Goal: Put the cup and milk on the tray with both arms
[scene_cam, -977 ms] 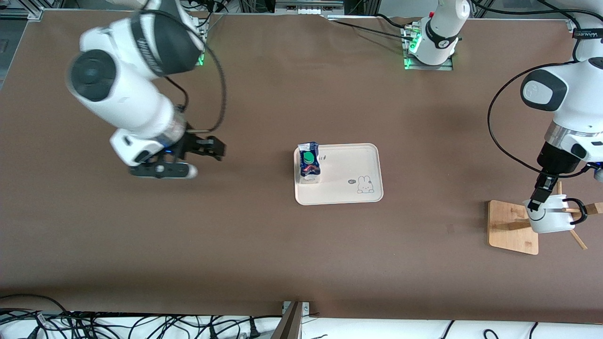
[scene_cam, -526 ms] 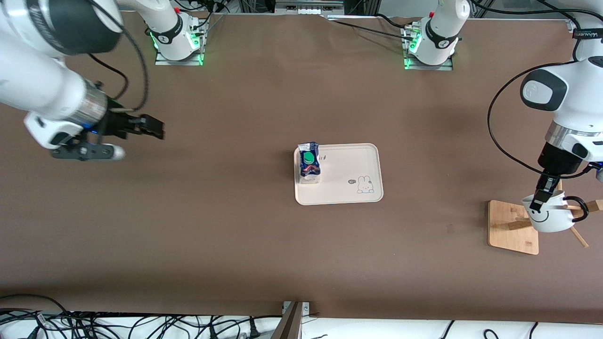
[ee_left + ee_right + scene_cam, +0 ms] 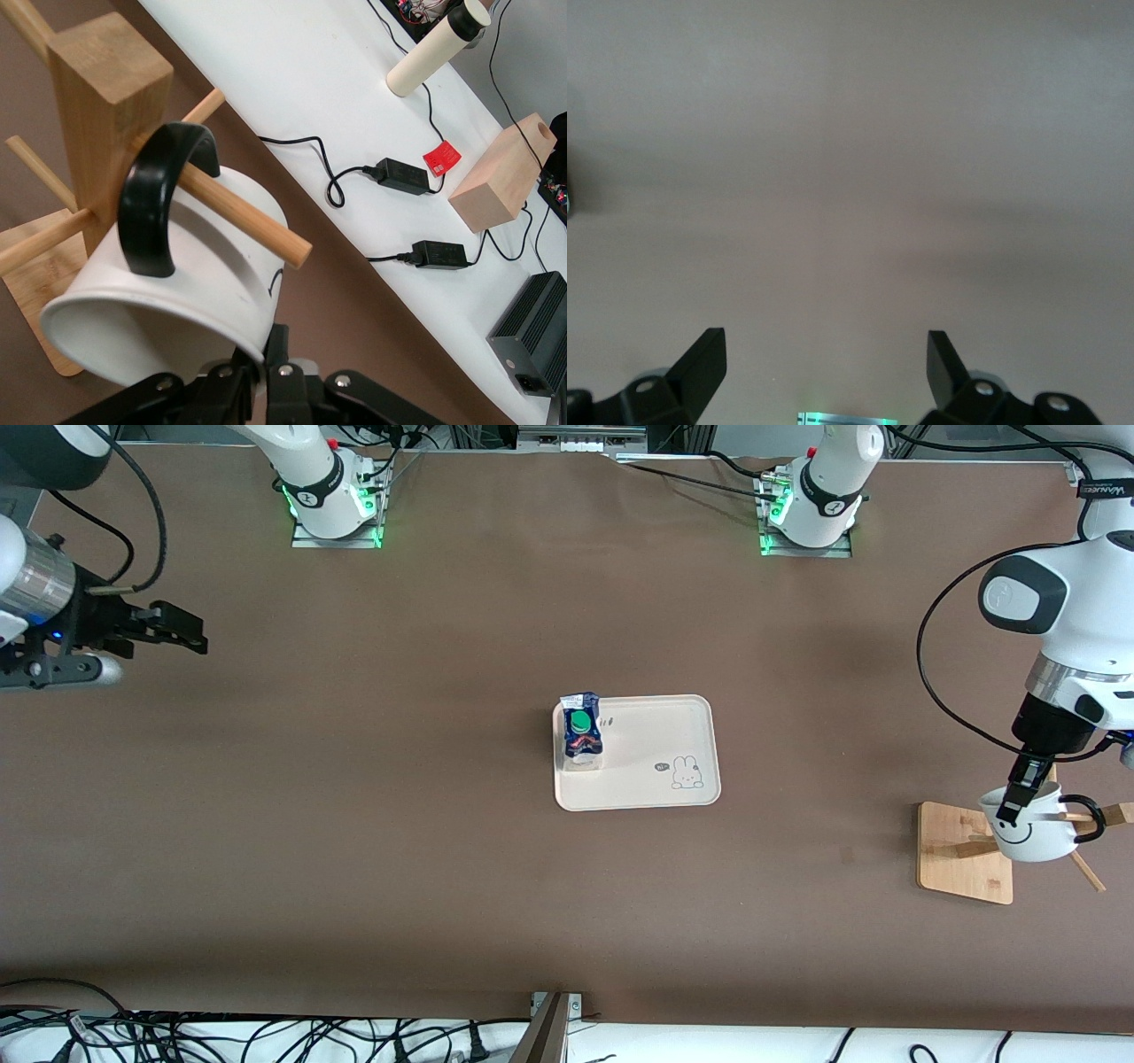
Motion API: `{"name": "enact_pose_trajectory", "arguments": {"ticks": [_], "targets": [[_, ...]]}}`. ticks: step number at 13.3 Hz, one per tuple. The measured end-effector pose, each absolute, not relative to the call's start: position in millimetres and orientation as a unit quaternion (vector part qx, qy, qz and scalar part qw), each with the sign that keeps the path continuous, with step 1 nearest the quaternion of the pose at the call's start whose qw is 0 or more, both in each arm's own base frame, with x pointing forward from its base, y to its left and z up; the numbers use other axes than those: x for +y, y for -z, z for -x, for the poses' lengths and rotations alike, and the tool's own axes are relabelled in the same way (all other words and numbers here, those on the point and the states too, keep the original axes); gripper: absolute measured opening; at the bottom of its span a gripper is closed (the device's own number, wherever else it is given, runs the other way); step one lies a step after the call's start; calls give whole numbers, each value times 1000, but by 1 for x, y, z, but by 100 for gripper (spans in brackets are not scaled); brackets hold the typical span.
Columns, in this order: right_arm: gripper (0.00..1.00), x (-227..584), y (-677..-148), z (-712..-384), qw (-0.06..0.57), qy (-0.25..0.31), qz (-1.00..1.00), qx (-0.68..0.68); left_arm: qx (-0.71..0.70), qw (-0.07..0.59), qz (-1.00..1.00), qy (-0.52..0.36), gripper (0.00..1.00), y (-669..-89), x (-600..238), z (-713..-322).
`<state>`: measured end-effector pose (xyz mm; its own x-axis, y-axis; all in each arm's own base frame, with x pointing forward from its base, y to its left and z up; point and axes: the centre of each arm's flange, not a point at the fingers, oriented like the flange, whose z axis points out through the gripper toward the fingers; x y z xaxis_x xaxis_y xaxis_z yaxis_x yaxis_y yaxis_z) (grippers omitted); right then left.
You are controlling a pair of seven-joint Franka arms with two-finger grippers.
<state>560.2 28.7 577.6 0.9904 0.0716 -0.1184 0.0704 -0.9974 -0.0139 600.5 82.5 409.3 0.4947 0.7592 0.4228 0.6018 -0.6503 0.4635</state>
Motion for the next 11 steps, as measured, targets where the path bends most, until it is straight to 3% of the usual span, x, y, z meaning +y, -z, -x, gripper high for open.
{"name": "enact_pose_trajectory", "arguments": {"ticks": [5, 11], "targets": [[100, 29, -585, -531, -5, -42, 998, -49, 373, 134, -864, -311, 8, -417, 63, -604], [100, 25, -588, -530, -5, -31, 998, -51, 338, 144, -877, -309, 8, -430, 28, -603]]}}
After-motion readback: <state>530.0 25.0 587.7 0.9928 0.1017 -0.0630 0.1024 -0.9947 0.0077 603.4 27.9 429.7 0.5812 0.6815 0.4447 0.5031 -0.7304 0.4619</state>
